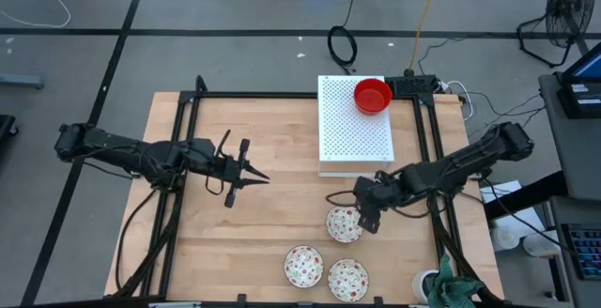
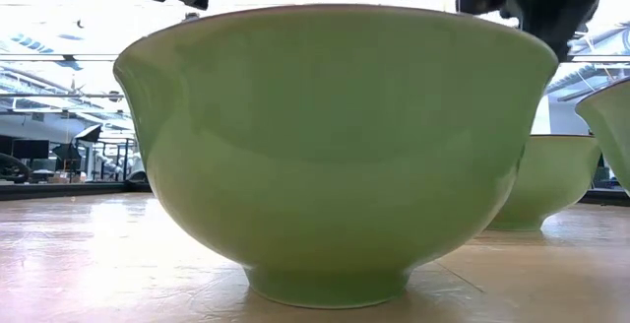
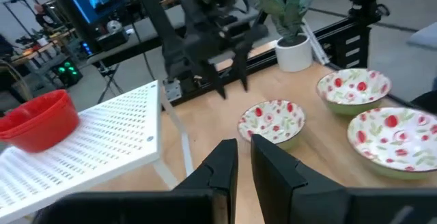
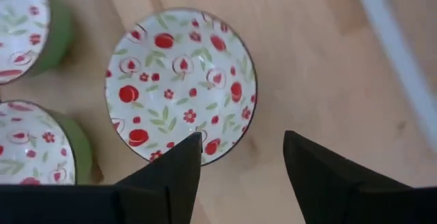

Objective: Pick & Place Mini bowls
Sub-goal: Put the top green bowl on the shelf

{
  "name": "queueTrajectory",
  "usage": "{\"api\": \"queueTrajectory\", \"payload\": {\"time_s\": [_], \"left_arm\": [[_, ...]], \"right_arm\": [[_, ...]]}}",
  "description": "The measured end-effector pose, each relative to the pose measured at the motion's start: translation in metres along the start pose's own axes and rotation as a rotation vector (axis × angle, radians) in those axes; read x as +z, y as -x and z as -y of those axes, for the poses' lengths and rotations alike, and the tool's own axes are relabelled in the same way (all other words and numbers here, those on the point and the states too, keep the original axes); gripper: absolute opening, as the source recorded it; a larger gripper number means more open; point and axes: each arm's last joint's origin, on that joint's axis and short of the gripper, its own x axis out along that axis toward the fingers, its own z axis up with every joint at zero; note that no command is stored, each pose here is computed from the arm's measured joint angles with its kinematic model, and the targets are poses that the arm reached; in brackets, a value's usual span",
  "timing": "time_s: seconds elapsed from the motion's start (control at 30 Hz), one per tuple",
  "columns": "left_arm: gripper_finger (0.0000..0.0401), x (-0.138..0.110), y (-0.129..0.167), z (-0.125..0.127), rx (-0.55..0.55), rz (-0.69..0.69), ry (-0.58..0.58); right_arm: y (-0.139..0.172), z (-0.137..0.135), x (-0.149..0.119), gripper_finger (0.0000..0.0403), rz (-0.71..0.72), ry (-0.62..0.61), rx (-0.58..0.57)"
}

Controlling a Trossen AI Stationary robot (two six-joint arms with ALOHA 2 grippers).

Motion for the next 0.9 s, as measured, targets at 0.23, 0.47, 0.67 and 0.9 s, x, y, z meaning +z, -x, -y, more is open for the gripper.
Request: {"api": "queueTrajectory", "payload": {"time_s": [0.23,0.47,0.67,0.9], "left_arm": [[0.0049,-0.004,0.001,-0.007,0.027,-0.027,-0.077],[0.0049,-0.008,0.002,-0.013,0.053,-0.054,-0.137],[0.0049,-0.009,0.003,-0.018,0.073,-0.061,-0.131],[0.0049,-0.009,0.003,-0.018,0.072,-0.059,-0.123]], "right_arm": [[-0.026,0.003,-0.002,0.0189,-0.083,-0.120,-0.044],[-0.041,0.001,-0.001,0.0181,-0.083,-0.157,-0.047],[-0.053,0.002,-0.004,0.0174,-0.061,-0.159,-0.018],[-0.062,0.008,-0.009,0.0171,-0.056,-0.156,-0.013]]}}
